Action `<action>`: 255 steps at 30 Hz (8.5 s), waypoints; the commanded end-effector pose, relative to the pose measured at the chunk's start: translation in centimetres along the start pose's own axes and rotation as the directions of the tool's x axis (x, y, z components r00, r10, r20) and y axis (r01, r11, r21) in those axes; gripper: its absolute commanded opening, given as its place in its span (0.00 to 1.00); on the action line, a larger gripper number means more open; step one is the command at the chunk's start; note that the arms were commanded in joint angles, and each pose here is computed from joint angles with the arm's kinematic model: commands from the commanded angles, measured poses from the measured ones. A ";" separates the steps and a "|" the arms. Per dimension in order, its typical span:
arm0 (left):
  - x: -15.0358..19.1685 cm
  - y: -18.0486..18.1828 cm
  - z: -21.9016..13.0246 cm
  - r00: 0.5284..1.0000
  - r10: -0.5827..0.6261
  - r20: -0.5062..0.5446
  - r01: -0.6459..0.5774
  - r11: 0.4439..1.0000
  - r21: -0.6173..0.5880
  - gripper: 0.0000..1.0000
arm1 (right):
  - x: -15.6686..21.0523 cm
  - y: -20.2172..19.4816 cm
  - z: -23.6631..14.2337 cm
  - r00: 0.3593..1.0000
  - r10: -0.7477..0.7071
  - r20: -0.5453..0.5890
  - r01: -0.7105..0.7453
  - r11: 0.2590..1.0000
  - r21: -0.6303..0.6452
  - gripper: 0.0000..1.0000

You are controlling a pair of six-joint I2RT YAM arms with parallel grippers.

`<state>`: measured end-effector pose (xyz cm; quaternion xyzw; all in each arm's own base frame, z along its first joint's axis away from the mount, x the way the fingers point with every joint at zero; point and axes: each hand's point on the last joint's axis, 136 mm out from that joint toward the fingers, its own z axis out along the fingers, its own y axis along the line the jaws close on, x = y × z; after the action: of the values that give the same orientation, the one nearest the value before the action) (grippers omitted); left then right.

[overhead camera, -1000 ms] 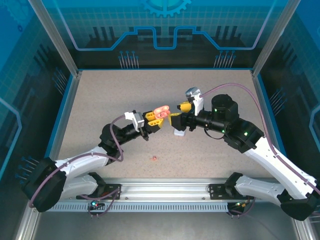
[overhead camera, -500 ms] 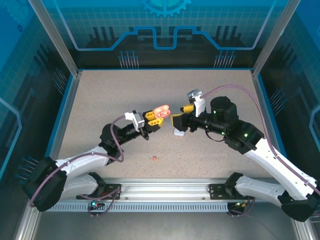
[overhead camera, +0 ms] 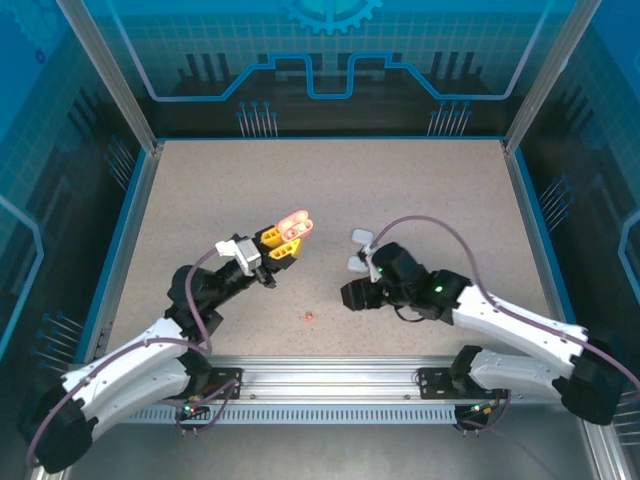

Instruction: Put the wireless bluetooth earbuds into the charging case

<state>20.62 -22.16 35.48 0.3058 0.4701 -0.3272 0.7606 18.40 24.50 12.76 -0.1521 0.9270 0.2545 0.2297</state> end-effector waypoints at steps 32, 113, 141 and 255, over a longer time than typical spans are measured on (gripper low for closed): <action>-0.6 0.2 -1.4 0.999 0.008 -0.034 -0.009 0.999 -0.041 0.00 | 2.7 3.9 14.0 0.922 -0.097 -0.374 0.209 0.940 0.270 0.61; -0.9 0.2 -1.6 1.000 0.009 -0.024 -0.010 0.999 -0.042 0.00 | 3.0 4.1 13.6 0.910 0.016 -0.414 0.100 0.962 0.256 0.50; -0.7 0.3 -1.5 0.999 0.011 -0.032 -0.013 0.999 -0.046 0.00 | 3.9 3.9 12.5 0.894 -0.049 -0.446 0.188 0.944 0.273 0.30; 2.9 -0.7 3.1 0.951 -0.297 -0.091 0.303 0.951 0.060 0.00 | -16.1 12.7 -10.9 0.673 -0.559 0.483 0.626 0.780 0.030 0.39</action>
<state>23.06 -25.71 31.15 0.2766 0.5643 -0.4335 0.6459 23.76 31.24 33.88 -0.4035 0.7137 0.2203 0.5285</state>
